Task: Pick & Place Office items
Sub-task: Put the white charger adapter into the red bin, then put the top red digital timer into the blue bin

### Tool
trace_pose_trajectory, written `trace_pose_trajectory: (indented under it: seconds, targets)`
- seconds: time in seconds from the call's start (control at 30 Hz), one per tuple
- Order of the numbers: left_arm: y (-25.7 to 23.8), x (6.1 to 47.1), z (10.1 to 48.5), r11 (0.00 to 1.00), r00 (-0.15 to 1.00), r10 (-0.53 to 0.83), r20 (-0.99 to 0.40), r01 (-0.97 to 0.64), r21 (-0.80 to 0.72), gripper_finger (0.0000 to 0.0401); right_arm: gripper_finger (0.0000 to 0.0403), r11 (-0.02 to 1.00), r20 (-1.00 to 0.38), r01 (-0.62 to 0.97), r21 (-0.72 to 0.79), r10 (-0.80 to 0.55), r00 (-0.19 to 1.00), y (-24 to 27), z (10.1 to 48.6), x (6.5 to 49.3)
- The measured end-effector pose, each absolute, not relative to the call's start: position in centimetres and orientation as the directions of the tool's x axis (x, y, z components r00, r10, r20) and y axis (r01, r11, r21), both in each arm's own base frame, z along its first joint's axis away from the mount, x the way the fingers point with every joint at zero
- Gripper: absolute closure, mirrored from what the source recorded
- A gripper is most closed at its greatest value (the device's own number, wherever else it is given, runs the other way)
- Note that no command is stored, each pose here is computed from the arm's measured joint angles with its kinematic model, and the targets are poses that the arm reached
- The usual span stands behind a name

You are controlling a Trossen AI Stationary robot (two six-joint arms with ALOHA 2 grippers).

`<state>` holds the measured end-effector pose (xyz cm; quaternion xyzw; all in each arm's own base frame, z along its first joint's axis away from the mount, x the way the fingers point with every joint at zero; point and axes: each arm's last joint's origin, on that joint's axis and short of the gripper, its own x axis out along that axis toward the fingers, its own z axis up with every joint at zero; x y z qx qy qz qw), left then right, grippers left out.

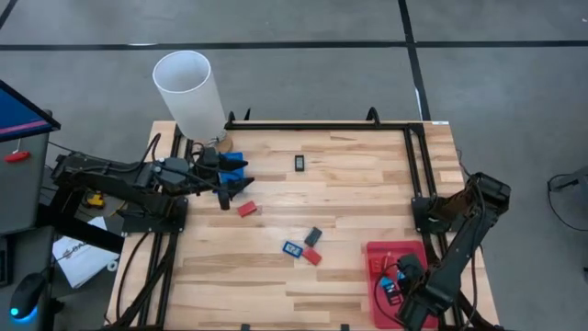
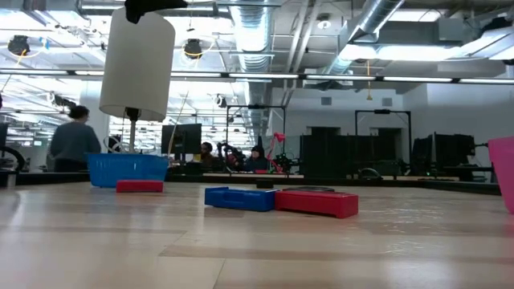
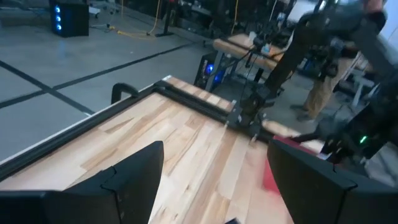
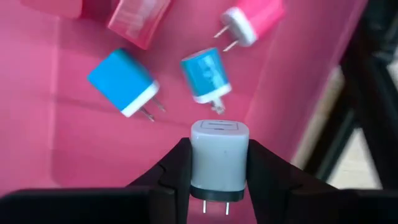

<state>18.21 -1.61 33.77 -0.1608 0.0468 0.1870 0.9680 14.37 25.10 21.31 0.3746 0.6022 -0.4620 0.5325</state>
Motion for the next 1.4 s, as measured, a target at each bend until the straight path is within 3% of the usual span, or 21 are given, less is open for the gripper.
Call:
trace_pose_trajectory:
  seconds: [0.9,1.13,1.23,1.4]
  targets:
    - [-1.6,18.4,34.3,0.860,0.923,0.371,-0.102,-0.383,-0.336,0.0117,0.0292,0.261,-0.987,0.959,-0.109,-0.146,-0.073,23.0,18.9,15.6]
    - [-1.6,18.4,34.3,0.863,0.923,0.371,-0.102,-0.384,-0.330,0.0117,0.0180,0.258,-0.985,0.958,-0.127,-0.143,-0.093,22.7,18.9,15.8]
    - [-1.6,18.4,34.2,0.864,0.923,0.372,-0.103,-0.384,-0.326,0.0117,0.0168,0.258,-0.987,0.959,-0.119,-0.136,-0.086,22.4,19.2,16.0]
    - [-1.5,18.3,34.0,0.873,0.920,0.373,-0.125,-0.393,-0.290,0.0117,0.0182,0.249,-0.986,0.968,-0.023,-0.166,0.019,21.4,21.7,16.5]
